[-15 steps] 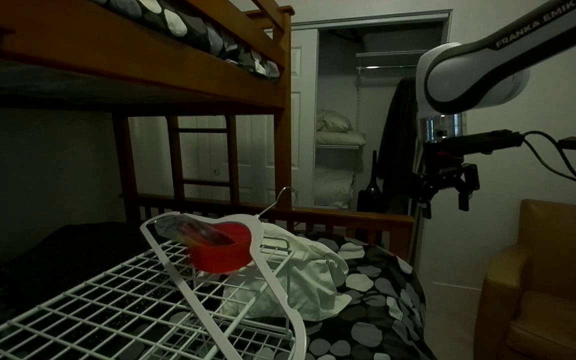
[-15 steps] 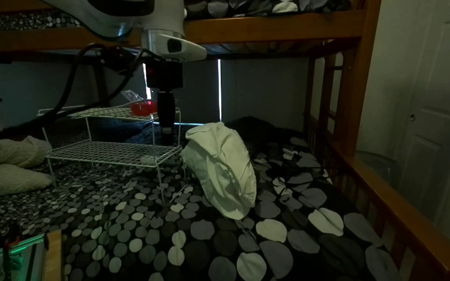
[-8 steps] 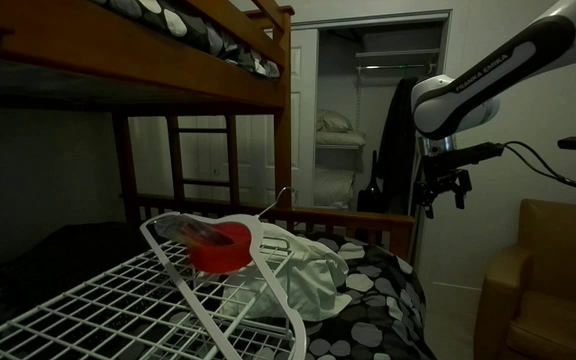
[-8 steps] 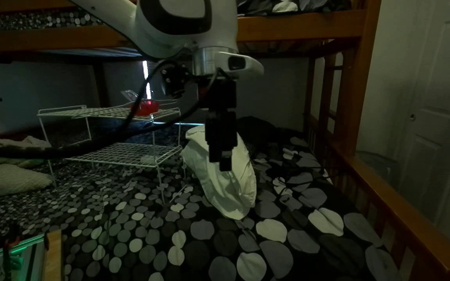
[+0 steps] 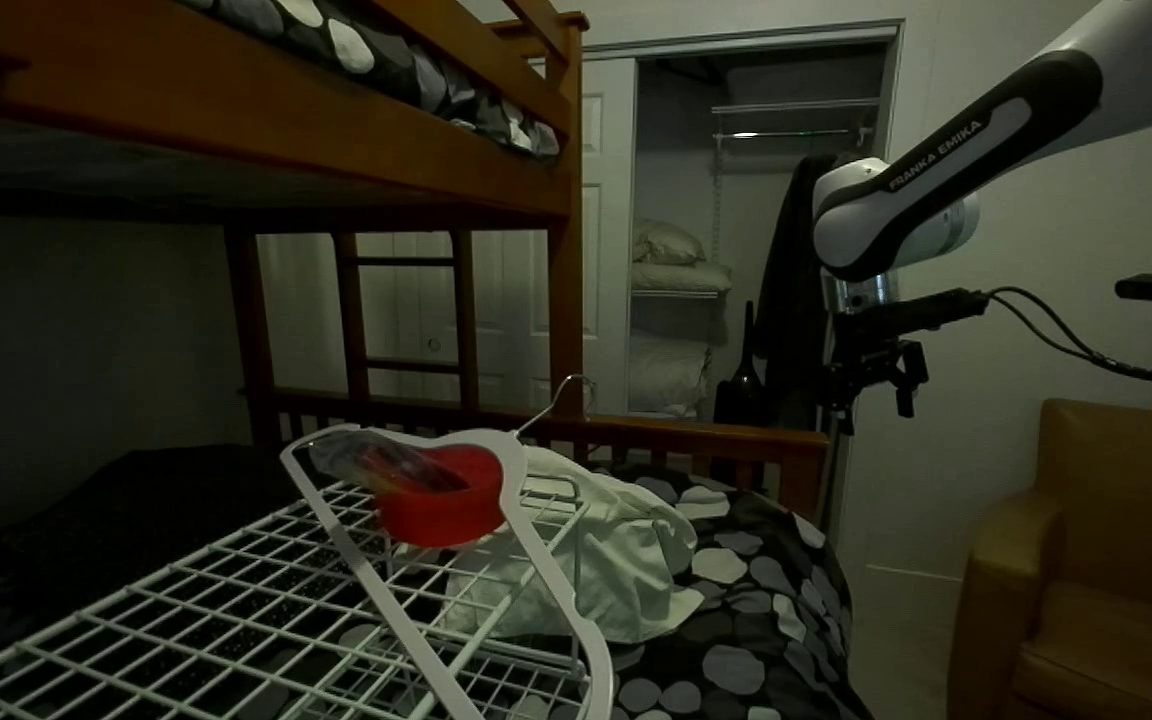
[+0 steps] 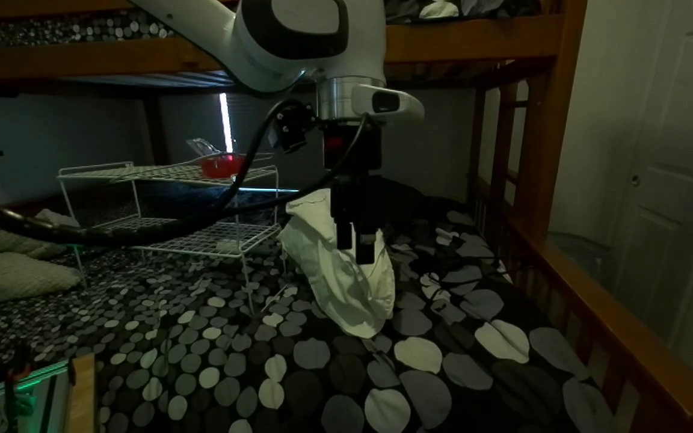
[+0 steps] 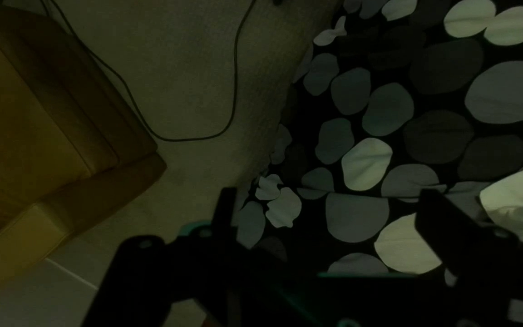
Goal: Put the hanger on top of the rack
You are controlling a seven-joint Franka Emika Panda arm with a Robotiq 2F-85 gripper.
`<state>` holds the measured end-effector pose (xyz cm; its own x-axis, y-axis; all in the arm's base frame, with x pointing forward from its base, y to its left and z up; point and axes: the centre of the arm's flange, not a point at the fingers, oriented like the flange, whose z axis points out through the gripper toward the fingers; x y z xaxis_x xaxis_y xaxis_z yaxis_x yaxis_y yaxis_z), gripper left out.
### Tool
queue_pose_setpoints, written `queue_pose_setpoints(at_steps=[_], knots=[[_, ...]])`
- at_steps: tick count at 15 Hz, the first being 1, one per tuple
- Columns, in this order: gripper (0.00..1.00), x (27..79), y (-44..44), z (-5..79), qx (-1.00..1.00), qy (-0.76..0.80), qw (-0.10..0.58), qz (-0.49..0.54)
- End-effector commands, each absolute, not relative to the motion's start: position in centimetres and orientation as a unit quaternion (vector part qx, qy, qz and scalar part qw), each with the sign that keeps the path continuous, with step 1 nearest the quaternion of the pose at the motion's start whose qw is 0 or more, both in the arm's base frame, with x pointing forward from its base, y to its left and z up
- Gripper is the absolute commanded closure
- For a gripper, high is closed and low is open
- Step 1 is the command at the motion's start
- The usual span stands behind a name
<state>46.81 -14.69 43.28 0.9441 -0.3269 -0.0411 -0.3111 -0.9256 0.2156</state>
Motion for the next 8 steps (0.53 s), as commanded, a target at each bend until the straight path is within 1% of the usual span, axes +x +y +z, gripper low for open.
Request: queue_pose_setpoints(at_steps=[1, 4, 6, 7, 8], knots=[[0.0, 46.8, -14.7, 43.3, 0.98, -0.163, 0.104, -0.038], [0.0, 46.8, -14.7, 43.2, 0.98, -0.163, 0.104, -0.039], [0.0, 49.6, -16.4, 42.5, 0.976, -0.155, 0.151, -0.013], [0.0, 52.4, -18.1, 41.8, 0.976, -0.124, 0.177, 0.016], [0.0, 54.8, -19.3, 41.4, 0.975, -0.097, 0.197, 0.023]])
